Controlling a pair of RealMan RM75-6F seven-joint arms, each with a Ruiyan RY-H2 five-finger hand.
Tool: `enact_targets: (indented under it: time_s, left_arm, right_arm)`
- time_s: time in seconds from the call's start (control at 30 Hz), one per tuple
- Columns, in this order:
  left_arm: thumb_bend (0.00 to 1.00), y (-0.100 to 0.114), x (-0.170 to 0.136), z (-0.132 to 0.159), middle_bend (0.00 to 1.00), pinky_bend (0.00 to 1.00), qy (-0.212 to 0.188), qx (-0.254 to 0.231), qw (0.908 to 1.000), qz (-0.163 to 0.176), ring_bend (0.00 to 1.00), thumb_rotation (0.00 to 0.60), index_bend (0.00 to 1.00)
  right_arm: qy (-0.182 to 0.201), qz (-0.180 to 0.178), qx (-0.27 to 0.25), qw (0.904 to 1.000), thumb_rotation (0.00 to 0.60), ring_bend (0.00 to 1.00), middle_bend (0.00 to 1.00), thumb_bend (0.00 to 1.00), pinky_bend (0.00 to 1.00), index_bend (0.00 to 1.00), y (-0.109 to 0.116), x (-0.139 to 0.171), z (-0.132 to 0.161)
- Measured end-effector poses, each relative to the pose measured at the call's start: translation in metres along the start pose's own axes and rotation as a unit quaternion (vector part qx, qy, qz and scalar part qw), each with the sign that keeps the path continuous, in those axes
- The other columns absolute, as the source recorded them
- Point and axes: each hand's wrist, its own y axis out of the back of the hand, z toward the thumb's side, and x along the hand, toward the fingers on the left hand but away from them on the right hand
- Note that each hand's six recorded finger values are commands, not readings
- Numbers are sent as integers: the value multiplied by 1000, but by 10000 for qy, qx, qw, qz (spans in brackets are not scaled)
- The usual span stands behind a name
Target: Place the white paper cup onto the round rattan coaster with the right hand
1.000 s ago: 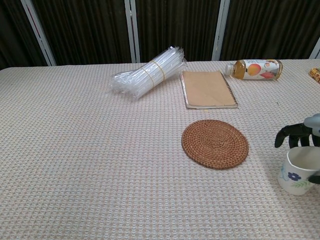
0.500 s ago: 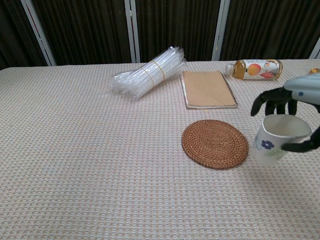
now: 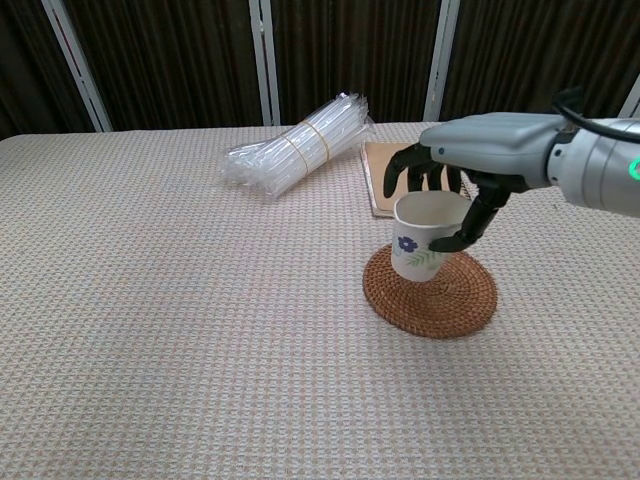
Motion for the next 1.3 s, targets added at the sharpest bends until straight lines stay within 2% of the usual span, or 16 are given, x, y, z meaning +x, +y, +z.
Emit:
enact_targets:
  time_s: [0.23,0.3,0.37,0.43,0.47,0.57,0.8,0.93,1.03,1.17,1.3]
  left_arm:
    - [0,-4,2,-1,0,0,45,49,10000,-45,0,600,0]
    - [0,-4,2,0,0,0,43,54,10000,-47,0,600,0]
    - [0,-4,2,1,0,0,36,58,10000,-49,0,600,0]
    - [0,-5,1,1,0,0,25,67,10000,-50,0,600,0]
    - [0,-5,1,2,0,0,23,65,10000,-51,0,600,0]
    - [0,-4,1,2,0,0,23,57,10000,-45,0,600,0]
    - [0,-1,-1,4,0,0,-33,-6,10000,-17,0,600,0]
    - [0,2,-4,6,0,0,-111,-52,9999,40,0,600,0]
    - [0,4,-7,8,0,0,-215,-95,9997,81,0,600,0]
    - [0,4,-11,10,0,0,-313,-125,9994,74,0,600,0]
    - [0,5,-14,12,0,0,-399,-144,9990,109,0,600,0]
  right_arm:
    - [-151,63,214,9996,600,367,406,187,391,270,-13,-13,-8]
    - [-215,101,199,9995,600,339,376,114,385,202,-16,-14,-11]
    - [-239,141,167,9995,600,181,191,8,298,44,-19,-14,-13]
    - [-252,171,190,9994,600,38,36,0,199,0,-20,-13,-14]
    - [-258,197,188,9993,600,3,3,0,161,0,-20,-12,-15]
    - [-227,182,150,9995,600,0,0,0,115,0,-17,-9,-12]
    - [-106,-48,141,9998,600,0,0,0,97,0,5,12,-3]
    - [-133,-352,164,9992,600,0,0,0,12,0,24,37,-8]
    - [-231,-738,313,9965,600,0,0,0,0,0,35,61,-21]
    - [-442,-1485,466,9868,600,0,0,0,0,0,46,104,-47]
    - [-845,-1938,534,9759,600,0,0,0,0,0,38,151,-85]
